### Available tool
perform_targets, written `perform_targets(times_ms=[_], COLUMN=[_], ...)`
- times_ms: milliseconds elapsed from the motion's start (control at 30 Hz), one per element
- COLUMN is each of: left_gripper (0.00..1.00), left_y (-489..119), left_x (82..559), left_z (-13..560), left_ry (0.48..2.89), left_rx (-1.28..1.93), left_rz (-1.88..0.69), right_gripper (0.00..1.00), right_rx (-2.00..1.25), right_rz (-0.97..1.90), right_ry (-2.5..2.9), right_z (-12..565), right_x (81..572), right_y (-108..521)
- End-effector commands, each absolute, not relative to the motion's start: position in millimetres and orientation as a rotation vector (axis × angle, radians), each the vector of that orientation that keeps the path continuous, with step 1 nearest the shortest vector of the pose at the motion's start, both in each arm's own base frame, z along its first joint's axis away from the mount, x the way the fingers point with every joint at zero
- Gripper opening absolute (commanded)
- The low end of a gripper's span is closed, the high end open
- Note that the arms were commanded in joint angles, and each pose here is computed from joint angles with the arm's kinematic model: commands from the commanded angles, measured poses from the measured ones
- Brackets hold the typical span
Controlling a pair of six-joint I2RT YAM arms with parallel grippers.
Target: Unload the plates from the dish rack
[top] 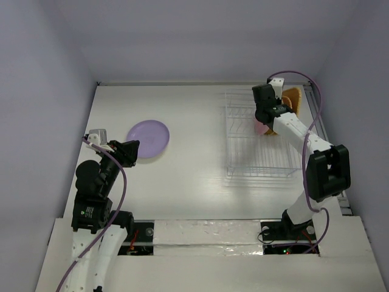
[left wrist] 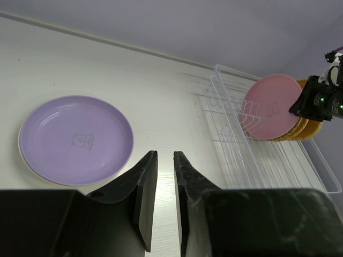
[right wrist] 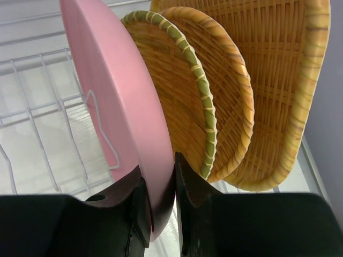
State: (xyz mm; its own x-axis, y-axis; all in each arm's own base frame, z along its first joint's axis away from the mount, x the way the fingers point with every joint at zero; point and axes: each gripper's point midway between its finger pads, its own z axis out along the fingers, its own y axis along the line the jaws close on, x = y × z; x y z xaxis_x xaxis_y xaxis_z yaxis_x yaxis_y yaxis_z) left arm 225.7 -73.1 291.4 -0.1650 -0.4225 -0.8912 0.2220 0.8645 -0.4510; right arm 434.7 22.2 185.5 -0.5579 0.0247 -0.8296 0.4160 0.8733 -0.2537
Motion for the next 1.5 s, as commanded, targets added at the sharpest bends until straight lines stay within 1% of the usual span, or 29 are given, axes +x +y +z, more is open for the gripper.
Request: perform_targets(times_ms=[0,67,100,133,400,733,800,867,900,967,1000,1033,1067,1100,1133,1167,1233,1267,1300,1333,1367,1467], left_gripper=[0.16,0.17,0.18,0.18,0.2,0.24,0.24,0.24,0.24,0.24,0.24,0.25,0.25,0.25,0.25,0.25,0.25,0.25,0.25,0.25,0.25,0.26], left_y=[-72.7,-72.8,-73.0,-73.3,-73.6,-75.6,-75.6,-75.6,-75.6,-75.3,-74.8,-74.6,-74.5,-74.5,-74.5,-74.5,-74.1,-74.1,-73.6,-73.8,-73.5,-73.0], left_x=[229.1,229.4,229.3,229.5,230.3,231.0,231.0,231.2,231.3,231.4,231.2,231.3,231.1,231.0,230.7,230.5,230.0,230.1,229.9,229.5,229.4,229.3], left_z=[299.5,299.2,299.2,299.2,298.2,297.3,297.7,298.1,297.4,297.0,296.9,296.9,297.3,296.9,297.2,297.6,297.9,298.2,298.2,298.5,298.9,299.2], left_ry=[1.603,1.605,1.605,1.605,1.61,1.615,1.613,1.613,1.615,1.616,1.616,1.615,1.614,1.615,1.614,1.614,1.612,1.61,1.61,1.609,1.607,1.605], left_rx=[-0.149,-0.149,-0.148,-0.146,-0.146,-0.139,-0.138,-0.138,-0.139,-0.14,-0.142,-0.144,-0.143,-0.144,-0.143,-0.143,-0.144,-0.144,-0.146,-0.145,-0.146,-0.148], left_rz=[-0.572,-0.572,-0.573,-0.574,-0.575,-0.583,-0.583,-0.583,-0.583,-0.582,-0.579,-0.578,-0.578,-0.578,-0.578,-0.578,-0.577,-0.577,-0.575,-0.576,-0.575,-0.573], right_gripper=[0.13,0.1,0.02,0.0,0.0,0.0,0.0,0.0,0.0,0.0,0.0,0.0,0.0,0.0,0.0,0.0,0.0,0.0,0.0,0.0,0.0,0.0], right_rx=[0.351,0.341,0.325,0.308,0.271,0.298,0.262,0.22,0.121,0.069,-0.024,-0.034,-0.053,-0.121,-0.114,-0.153,-0.15,-0.141,-0.162,-0.156,-0.154,-0.143], right_rz=[-0.495,-0.515,-0.513,-0.52,-0.622,-0.497,-0.394,-0.232,-0.09,0.146,0.309,0.411,0.519,0.641,0.715,0.81,0.919,0.961,1.05,1.082,1.1,1.168], right_ry=[2.016,2.011,2.009,2.01,1.962,1.809,1.775,1.732,1.746,1.708,1.707,1.732,1.7,1.7,1.731,1.722,1.754,1.746,1.767,1.756,1.799,1.834], right_z=[229.7,237.5,239.9,242.2,281.2,362.8,379.3,391.4,385.9,391.1,389.5,374.3,379.1,376.0,361.1,362.3,350.8,344.4,334.3,338.8,317.9,303.6], right_x=[441.4,438.4,437.4,437.3,421.9,383.4,378.5,383.3,383.8,387.6,382.1,383.6,384.5,377.3,382.0,377.3,378.4,388.8,386.2,384.5,387.8,389.5], right_y=[23.0,19.8,23.7,23.4,22.1,37.8,60.7,92.2,129.0,176.4,213.6,237.0,259.2,287.2,308.7,330.9,357.0,372.2,395.2,398.0,412.3,439.2])
